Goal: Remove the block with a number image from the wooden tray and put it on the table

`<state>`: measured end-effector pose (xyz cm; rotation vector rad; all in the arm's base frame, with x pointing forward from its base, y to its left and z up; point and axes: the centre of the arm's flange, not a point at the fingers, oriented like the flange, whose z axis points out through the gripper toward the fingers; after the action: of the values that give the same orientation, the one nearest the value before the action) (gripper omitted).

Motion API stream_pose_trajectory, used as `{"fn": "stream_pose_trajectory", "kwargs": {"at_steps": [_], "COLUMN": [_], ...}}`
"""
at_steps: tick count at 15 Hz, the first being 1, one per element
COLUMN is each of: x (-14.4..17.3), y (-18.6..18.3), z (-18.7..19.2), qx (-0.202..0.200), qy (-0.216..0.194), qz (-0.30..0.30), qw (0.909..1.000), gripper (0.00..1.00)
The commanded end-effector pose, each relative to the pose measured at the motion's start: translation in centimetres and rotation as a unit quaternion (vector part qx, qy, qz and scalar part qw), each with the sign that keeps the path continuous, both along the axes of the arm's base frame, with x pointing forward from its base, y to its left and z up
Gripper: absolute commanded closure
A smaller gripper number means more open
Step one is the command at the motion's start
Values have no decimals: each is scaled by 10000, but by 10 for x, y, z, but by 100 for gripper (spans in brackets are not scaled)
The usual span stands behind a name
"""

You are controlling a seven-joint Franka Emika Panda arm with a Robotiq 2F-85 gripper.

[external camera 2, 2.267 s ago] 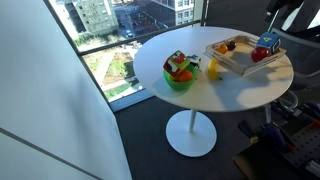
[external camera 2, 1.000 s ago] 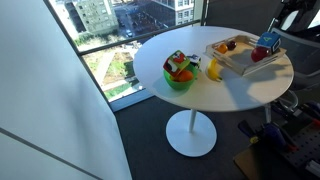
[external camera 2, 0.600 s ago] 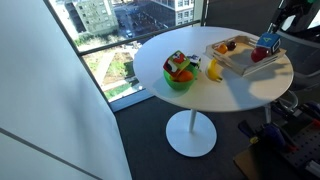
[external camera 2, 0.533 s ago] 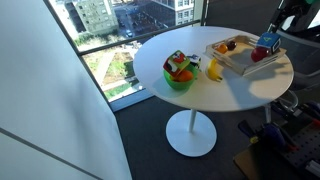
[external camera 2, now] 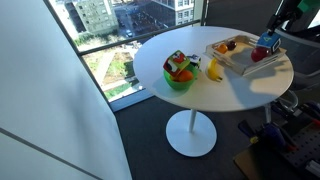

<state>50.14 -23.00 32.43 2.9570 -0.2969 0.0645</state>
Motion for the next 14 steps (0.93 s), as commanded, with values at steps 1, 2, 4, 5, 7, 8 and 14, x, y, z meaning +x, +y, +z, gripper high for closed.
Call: {"fn": "stream_pose_trajectory", "kwargs": {"at_steps": [1, 2, 4, 5, 7, 8, 14], "x": [11, 12, 15, 16, 18, 19, 20], "y": [-13, -14, -15, -16, -16, -16, -20], "z": [-5, -7, -10, -12, -16, -17, -28], "qx": [-85, -77, -103, -109, -115, -100, 108], "qy": [-5, 1, 8, 15, 8, -15, -6], "qz": [282, 349, 448, 498, 578, 625, 699], "qw": [9996, 9994, 9989, 9987, 9983, 9980, 9975], "gripper": [0, 0, 0, 0, 0, 0, 0]}}
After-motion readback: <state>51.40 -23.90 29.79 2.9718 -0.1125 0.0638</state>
